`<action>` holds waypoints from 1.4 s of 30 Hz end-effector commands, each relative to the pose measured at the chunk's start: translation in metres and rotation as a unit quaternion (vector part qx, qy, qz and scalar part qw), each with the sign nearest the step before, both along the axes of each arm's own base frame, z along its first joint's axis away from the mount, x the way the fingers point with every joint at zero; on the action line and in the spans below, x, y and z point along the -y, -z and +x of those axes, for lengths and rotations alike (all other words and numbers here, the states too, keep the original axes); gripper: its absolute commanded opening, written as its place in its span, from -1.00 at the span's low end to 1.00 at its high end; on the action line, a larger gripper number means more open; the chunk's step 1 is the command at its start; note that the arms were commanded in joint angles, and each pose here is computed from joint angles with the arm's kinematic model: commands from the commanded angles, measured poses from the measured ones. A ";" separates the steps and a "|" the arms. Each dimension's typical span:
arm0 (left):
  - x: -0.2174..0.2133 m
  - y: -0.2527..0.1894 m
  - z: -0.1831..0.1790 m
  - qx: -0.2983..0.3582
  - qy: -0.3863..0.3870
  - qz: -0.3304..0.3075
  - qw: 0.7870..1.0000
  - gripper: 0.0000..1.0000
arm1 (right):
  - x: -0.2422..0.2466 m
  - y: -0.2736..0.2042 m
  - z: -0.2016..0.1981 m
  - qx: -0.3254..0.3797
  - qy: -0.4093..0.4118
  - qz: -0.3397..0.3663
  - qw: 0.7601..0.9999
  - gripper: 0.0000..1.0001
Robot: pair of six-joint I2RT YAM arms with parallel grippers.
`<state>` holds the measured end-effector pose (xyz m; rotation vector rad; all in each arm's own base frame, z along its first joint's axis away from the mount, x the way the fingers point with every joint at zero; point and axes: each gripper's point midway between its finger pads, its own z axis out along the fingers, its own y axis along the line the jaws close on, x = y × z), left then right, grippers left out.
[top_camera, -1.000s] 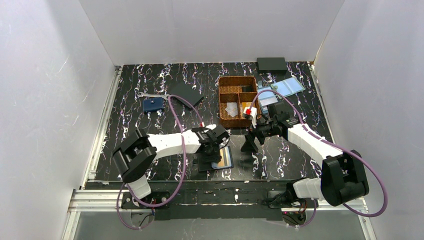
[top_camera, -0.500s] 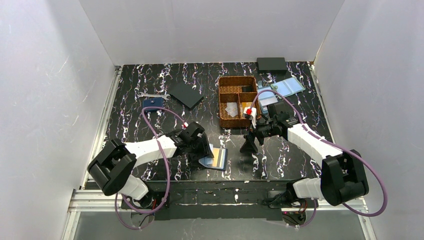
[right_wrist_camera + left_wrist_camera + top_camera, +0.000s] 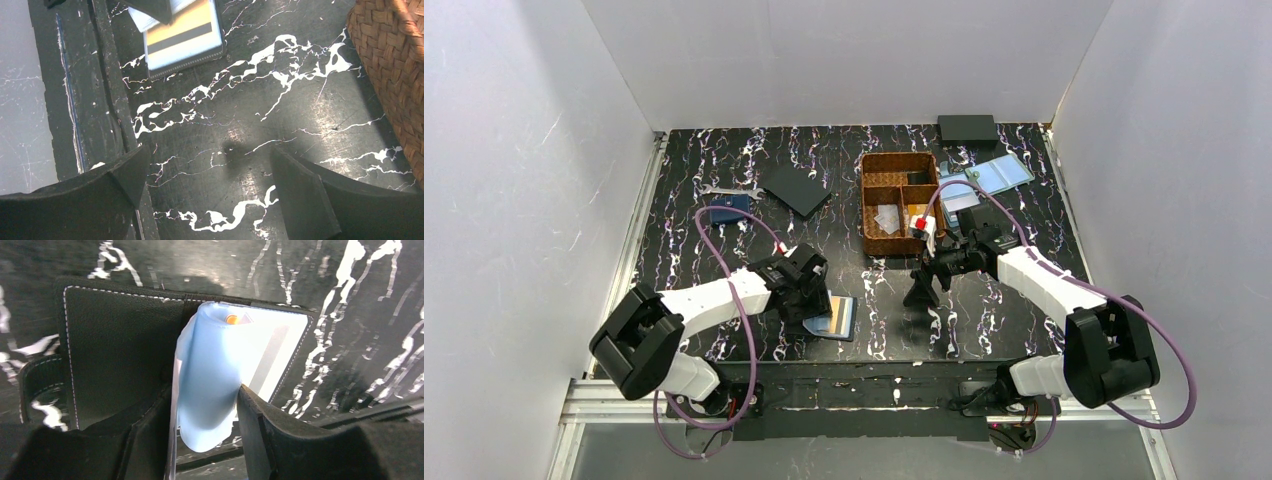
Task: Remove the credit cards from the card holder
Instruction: Remove the credit card from the card holder.
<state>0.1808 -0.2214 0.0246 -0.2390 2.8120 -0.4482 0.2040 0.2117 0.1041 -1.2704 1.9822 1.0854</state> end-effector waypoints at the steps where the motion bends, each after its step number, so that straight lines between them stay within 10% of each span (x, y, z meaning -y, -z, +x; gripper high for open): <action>1: -0.032 -0.014 0.004 0.025 0.003 0.072 0.997 -0.05 | -0.005 -0.006 0.000 -0.001 -0.013 0.011 1.000 0.96; 18: -0.043 -0.011 -0.001 0.021 0.021 0.090 0.996 -0.55 | -0.041 0.016 -0.032 -0.007 -0.083 -0.019 0.996 0.91; 25: -0.065 -0.027 0.000 0.043 0.008 0.126 0.991 -0.17 | -0.041 0.017 -0.031 -0.004 -0.084 -0.025 0.996 0.91; 38: -0.121 -0.049 -0.001 0.053 -0.028 0.248 0.967 -0.07 | -0.040 0.018 -0.030 -0.001 -0.081 -0.031 0.996 0.92; 40: -0.119 -0.071 0.002 0.084 -0.034 0.219 0.971 -0.02 | -0.040 0.017 -0.030 0.001 -0.081 -0.031 0.996 0.92; 42: -0.071 -0.098 0.004 0.144 0.024 0.060 0.987 0.42 | -0.039 0.017 -0.030 0.002 -0.082 -0.032 0.996 0.92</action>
